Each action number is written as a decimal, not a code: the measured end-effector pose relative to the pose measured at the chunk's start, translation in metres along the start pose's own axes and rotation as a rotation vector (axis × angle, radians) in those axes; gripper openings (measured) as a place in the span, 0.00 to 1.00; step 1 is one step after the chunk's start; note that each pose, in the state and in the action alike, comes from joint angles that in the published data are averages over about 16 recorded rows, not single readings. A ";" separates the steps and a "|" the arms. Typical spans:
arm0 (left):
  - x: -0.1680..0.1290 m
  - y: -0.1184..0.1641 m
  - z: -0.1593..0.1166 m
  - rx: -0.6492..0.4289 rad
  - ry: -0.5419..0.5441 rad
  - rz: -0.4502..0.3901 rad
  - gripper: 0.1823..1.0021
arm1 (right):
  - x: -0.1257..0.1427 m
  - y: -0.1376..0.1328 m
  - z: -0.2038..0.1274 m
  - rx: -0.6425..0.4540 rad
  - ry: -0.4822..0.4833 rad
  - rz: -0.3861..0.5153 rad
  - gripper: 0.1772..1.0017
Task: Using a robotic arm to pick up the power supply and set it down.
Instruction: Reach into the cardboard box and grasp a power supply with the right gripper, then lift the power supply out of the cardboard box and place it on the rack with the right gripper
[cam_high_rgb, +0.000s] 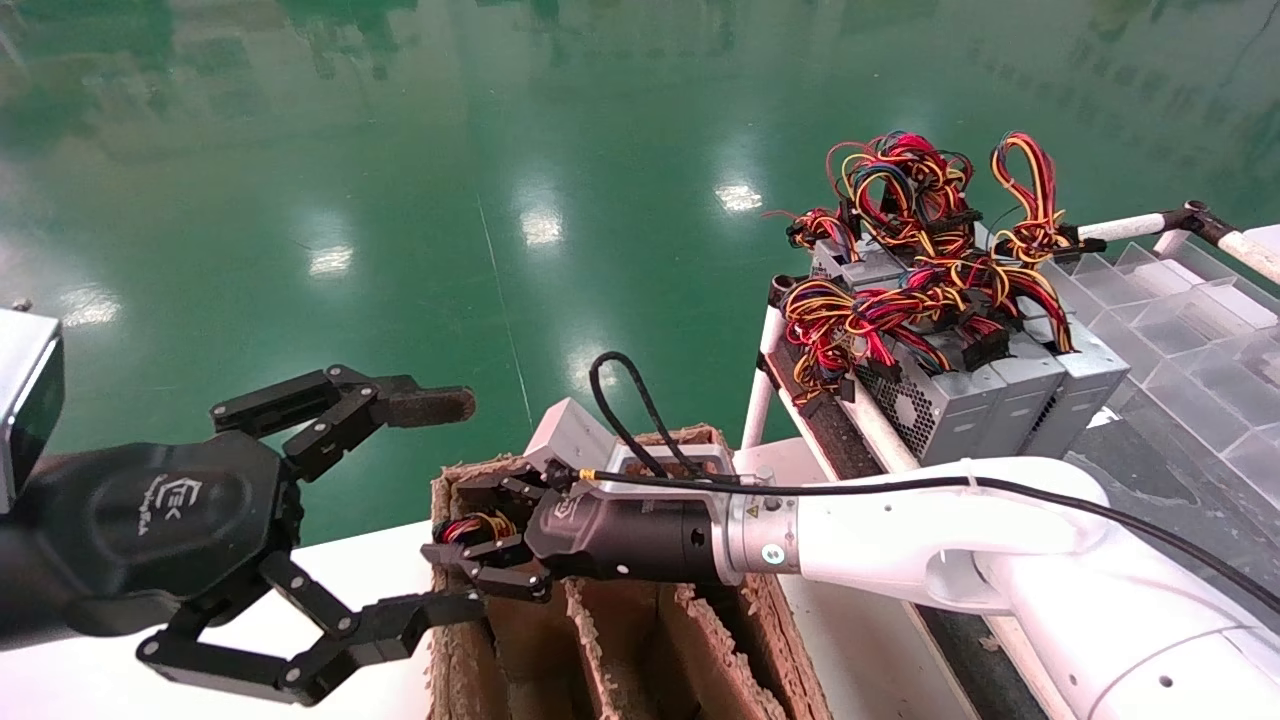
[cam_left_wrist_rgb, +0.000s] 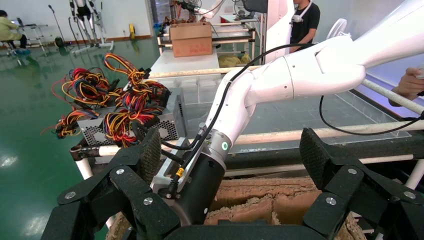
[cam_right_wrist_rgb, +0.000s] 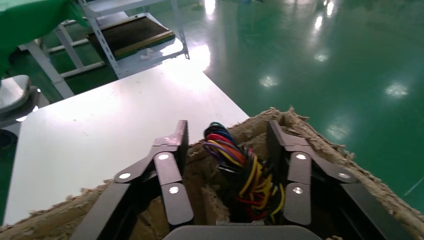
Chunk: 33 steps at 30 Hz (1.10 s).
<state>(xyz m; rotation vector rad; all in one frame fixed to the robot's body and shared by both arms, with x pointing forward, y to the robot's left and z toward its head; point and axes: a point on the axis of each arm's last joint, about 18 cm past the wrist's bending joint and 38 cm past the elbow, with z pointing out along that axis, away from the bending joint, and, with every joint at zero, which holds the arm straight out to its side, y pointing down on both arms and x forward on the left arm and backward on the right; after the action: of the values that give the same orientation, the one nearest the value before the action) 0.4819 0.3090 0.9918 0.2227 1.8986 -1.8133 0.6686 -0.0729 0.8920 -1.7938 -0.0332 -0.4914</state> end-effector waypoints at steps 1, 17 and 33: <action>0.000 0.000 0.000 0.000 0.000 0.000 1.00 | 0.000 0.001 0.000 -0.001 0.003 -0.004 0.58; 0.000 0.000 0.000 0.000 0.000 0.000 1.00 | 0.002 0.004 0.002 0.008 0.038 -0.025 0.19; 0.000 0.000 0.000 0.000 0.000 0.000 1.00 | 0.014 -0.034 -0.046 0.175 0.078 -0.064 0.10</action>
<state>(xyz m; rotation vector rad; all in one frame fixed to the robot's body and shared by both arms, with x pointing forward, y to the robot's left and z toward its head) 0.4819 0.3090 0.9918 0.2227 1.8986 -1.8133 0.6576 -0.1094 0.9374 -1.6049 -0.0774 -0.5861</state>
